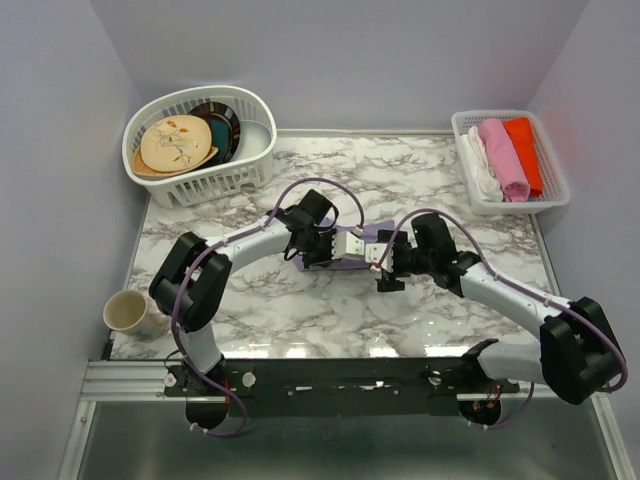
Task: Roll the t-shirts
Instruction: Roll the T-shirt to the center of the board.
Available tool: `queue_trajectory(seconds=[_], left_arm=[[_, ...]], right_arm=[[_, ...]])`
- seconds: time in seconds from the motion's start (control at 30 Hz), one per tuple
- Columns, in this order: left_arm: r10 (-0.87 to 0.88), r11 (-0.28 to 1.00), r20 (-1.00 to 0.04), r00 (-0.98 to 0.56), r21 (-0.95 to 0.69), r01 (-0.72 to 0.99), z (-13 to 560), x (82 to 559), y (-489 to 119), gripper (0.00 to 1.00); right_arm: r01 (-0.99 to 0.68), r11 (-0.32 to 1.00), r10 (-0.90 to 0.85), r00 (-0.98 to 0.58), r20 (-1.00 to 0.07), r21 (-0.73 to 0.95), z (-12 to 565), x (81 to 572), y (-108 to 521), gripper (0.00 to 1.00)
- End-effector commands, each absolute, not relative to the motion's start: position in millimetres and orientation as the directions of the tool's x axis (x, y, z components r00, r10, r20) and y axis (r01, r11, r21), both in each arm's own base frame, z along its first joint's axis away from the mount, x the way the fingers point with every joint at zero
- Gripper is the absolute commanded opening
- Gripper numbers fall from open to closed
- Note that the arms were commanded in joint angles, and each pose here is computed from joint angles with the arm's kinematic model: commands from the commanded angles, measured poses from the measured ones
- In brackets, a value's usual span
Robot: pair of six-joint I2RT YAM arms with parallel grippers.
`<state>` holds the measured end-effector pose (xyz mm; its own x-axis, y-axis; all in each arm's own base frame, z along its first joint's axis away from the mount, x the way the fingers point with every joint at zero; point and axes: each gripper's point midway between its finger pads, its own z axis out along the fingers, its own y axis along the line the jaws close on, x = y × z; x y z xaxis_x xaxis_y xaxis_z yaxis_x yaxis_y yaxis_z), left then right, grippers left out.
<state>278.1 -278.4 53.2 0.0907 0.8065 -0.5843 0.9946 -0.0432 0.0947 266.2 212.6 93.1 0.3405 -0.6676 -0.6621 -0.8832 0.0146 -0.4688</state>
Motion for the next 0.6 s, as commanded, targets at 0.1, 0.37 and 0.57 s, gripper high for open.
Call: queue_trajectory(seconds=[0.1,0.37,0.57], left_arm=[[0.783,-0.038,-0.622,-0.01,-0.064,0.997,54.4,260.1,-279.2,0.01],[0.766,-0.02,-0.637,-0.082,-0.15,0.988,60.1,262.2,-274.6,0.02],[0.738,-0.002,-0.648,-0.186,-0.278,0.961,76.5,260.4,-267.0,0.02]], right_arm=[[-0.848,-0.063,-0.688,0.419,-0.593,-0.526,66.8,278.9,219.9,1.0],[-0.858,-0.081,-0.728,0.399,-0.558,-0.507,54.7,294.6,223.3,0.82],[-0.857,-0.053,-0.752,0.372,-0.544,-0.512,51.6,300.8,218.8,0.48]])
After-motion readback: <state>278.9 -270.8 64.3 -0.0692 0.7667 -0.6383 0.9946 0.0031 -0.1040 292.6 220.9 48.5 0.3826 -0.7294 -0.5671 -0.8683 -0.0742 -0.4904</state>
